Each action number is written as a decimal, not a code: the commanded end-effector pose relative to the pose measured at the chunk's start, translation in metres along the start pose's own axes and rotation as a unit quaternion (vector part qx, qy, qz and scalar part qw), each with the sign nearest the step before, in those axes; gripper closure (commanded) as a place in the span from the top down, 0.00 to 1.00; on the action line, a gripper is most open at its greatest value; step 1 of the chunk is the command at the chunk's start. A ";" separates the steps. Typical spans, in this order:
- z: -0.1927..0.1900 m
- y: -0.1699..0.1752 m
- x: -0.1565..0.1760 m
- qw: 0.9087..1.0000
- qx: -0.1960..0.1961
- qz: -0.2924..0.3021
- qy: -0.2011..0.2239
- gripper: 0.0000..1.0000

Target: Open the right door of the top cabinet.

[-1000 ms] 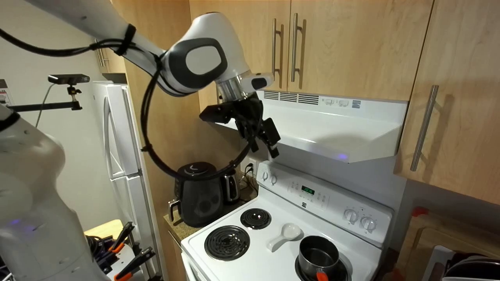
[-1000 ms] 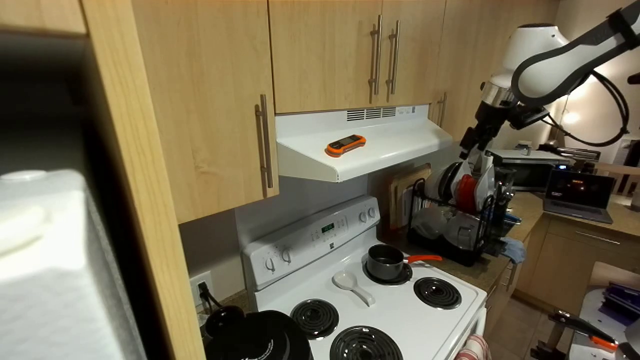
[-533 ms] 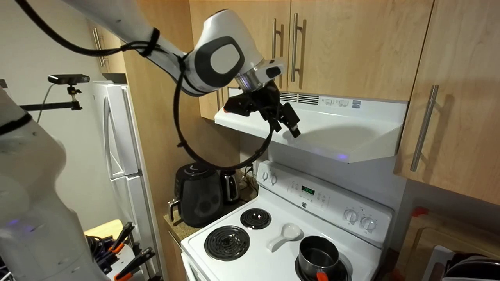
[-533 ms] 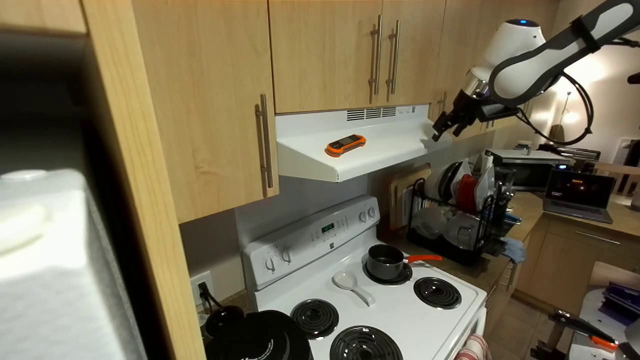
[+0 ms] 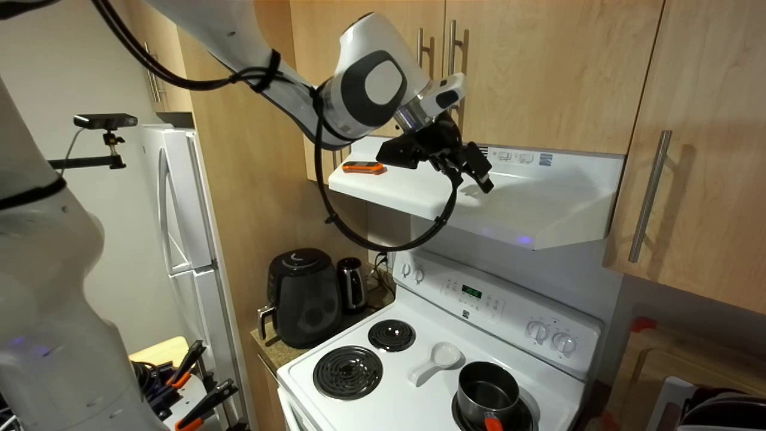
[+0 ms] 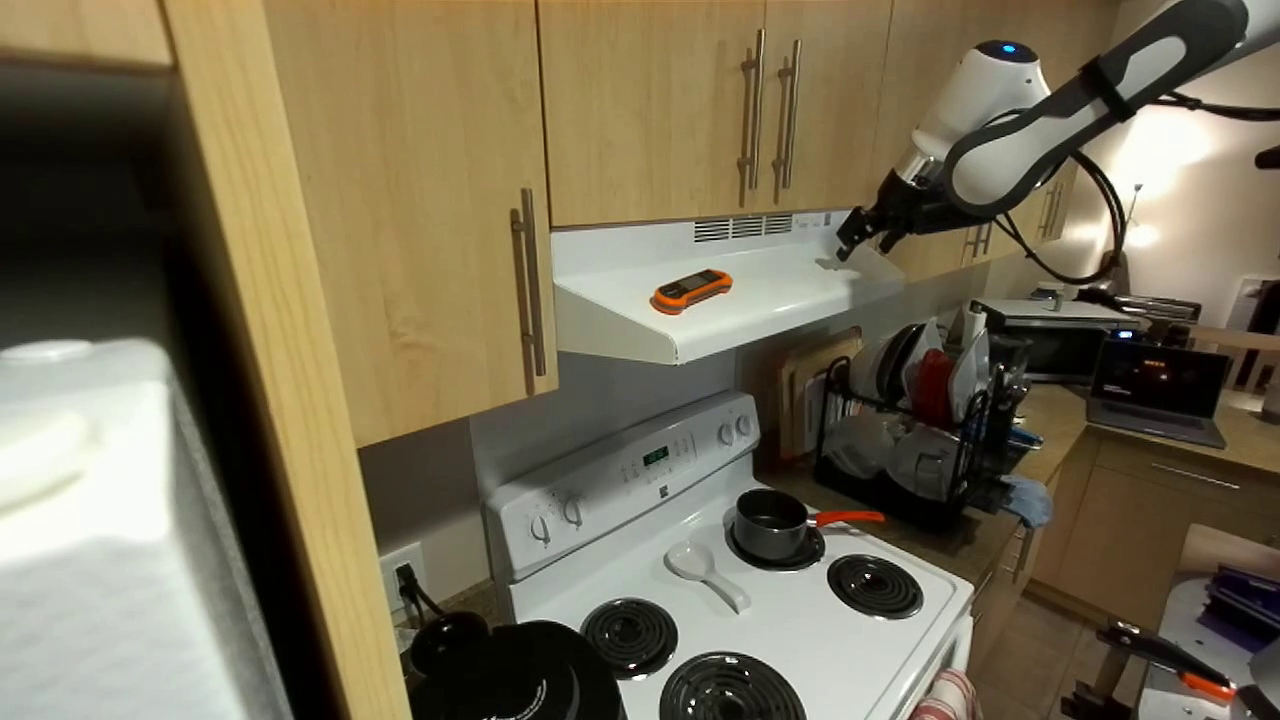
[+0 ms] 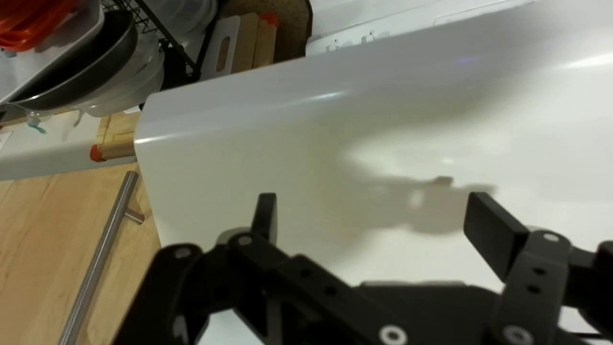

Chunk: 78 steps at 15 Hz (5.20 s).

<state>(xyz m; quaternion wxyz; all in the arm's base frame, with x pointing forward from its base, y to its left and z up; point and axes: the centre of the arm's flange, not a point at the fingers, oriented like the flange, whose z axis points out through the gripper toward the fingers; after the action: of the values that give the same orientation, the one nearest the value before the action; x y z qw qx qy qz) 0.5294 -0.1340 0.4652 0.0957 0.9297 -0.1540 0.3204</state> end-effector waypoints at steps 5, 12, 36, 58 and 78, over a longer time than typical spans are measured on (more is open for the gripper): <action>-0.061 -0.007 -0.004 0.997 0.034 -0.025 0.062 1.00; -0.100 -0.040 0.002 0.992 0.090 0.005 0.084 1.00; -0.110 -0.066 0.041 0.970 0.164 -0.018 0.181 1.00; -0.062 -0.010 0.059 0.956 0.043 0.039 0.289 1.00; -0.128 -0.070 0.028 0.980 0.151 -0.041 0.120 1.00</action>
<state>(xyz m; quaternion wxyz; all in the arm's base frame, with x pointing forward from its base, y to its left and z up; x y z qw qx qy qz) 0.5198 -0.0363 0.5716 -0.0135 0.8902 -0.0652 0.4507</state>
